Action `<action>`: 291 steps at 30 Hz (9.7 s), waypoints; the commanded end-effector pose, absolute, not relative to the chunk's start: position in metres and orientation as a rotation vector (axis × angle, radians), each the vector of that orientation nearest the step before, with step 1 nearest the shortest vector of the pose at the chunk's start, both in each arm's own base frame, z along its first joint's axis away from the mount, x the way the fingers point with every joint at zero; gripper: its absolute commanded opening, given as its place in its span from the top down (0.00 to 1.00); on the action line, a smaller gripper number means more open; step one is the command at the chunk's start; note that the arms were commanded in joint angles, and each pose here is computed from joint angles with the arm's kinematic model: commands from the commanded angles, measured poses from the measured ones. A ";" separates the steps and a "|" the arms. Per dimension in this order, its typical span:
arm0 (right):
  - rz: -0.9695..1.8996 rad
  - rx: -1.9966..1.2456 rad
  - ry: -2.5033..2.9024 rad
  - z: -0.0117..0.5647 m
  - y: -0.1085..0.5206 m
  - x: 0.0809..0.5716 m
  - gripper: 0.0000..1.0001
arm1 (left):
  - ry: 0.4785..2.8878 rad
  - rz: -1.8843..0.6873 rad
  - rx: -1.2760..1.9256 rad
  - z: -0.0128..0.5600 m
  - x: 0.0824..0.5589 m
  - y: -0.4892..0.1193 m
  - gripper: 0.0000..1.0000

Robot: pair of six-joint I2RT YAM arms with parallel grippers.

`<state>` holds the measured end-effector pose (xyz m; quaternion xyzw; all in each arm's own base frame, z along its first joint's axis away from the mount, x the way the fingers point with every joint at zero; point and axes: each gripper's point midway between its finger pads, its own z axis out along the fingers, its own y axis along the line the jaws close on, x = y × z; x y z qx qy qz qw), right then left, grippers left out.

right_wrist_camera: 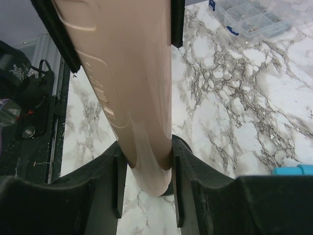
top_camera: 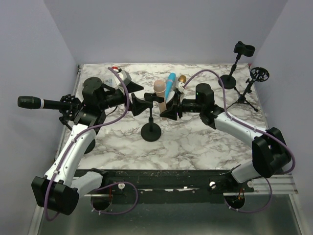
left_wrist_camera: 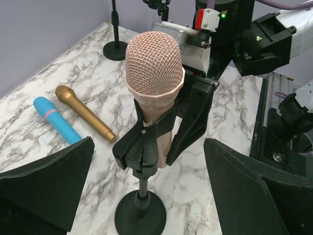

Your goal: Remove the microphone from the stand

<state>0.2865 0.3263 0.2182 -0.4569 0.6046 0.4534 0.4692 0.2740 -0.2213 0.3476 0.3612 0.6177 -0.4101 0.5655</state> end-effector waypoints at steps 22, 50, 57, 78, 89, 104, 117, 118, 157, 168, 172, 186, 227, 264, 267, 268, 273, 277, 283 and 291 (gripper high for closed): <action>1.180 -1.122 1.454 0.224 0.330 0.283 0.99 | 1.553 -0.983 0.954 0.320 0.295 -0.231 0.41; 0.666 -0.496 1.461 0.262 0.244 0.333 0.99 | 1.525 -0.900 0.991 0.321 0.286 -0.231 1.00; 0.570 -0.267 1.642 0.232 0.226 0.367 0.99 | 1.517 -0.873 0.980 0.325 0.283 -0.230 0.80; 0.720 0.238 2.389 0.080 0.200 0.446 0.99 | 1.460 -0.557 0.755 0.367 0.282 -0.194 0.01; 0.775 0.336 2.525 0.031 0.201 0.461 0.99 | 1.330 -0.283 0.640 0.388 0.265 -0.169 0.02; 0.713 0.503 2.523 0.008 0.171 0.464 0.92 | 1.306 -0.271 0.578 0.398 0.260 -0.164 0.01; 0.695 0.517 2.518 0.005 0.165 0.464 0.62 | 1.310 -0.269 0.578 0.395 0.261 -0.165 0.02; 0.691 0.520 2.522 0.004 0.164 0.463 0.61 | 1.312 -0.271 0.579 0.395 0.262 -0.166 0.01; 0.764 0.278 2.292 0.109 0.166 0.456 0.15 | 1.312 -0.270 0.572 0.393 0.264 -0.166 0.01; 1.246 0.143 2.130 0.167 0.212 0.422 0.00 | 1.306 -0.259 0.543 0.395 0.264 -0.162 0.01; 1.491 0.040 2.049 0.195 0.233 0.393 0.00 | 1.302 -0.256 0.535 0.396 0.264 -0.161 0.01; 1.697 -0.315 1.819 0.309 0.318 0.305 0.00 | 1.304 -0.272 0.528 0.399 0.262 -0.161 0.01; 1.433 -0.397 2.098 0.241 0.369 0.301 0.59 | 1.326 -0.268 0.530 0.391 0.269 -0.166 0.02; 1.035 -1.159 1.674 0.259 0.345 0.283 0.13 | 1.344 -0.289 0.544 0.387 0.270 -0.172 0.02; 1.056 -1.209 1.665 0.256 0.353 0.278 0.19 | 1.345 -0.291 0.547 0.386 0.270 -0.173 0.02; 1.066 -1.228 1.665 0.255 0.357 0.276 0.20 | 1.343 -0.291 0.545 0.387 0.270 -0.172 0.01; 1.061 -1.278 1.698 0.243 0.368 0.267 0.26 | 1.341 -0.290 0.546 0.388 0.269 -0.172 0.02; 1.034 -1.286 1.719 0.233 0.378 0.262 0.37 | 1.346 -0.290 0.545 0.388 0.269 -0.172 0.02; 0.971 -1.275 1.763 0.221 0.387 0.267 0.51 | 1.349 -0.290 0.544 0.387 0.271 -0.172 0.02; 0.892 -1.200 1.788 0.219 0.384 0.275 0.82 | 1.347 -0.284 0.539 0.388 0.270 -0.171 0.02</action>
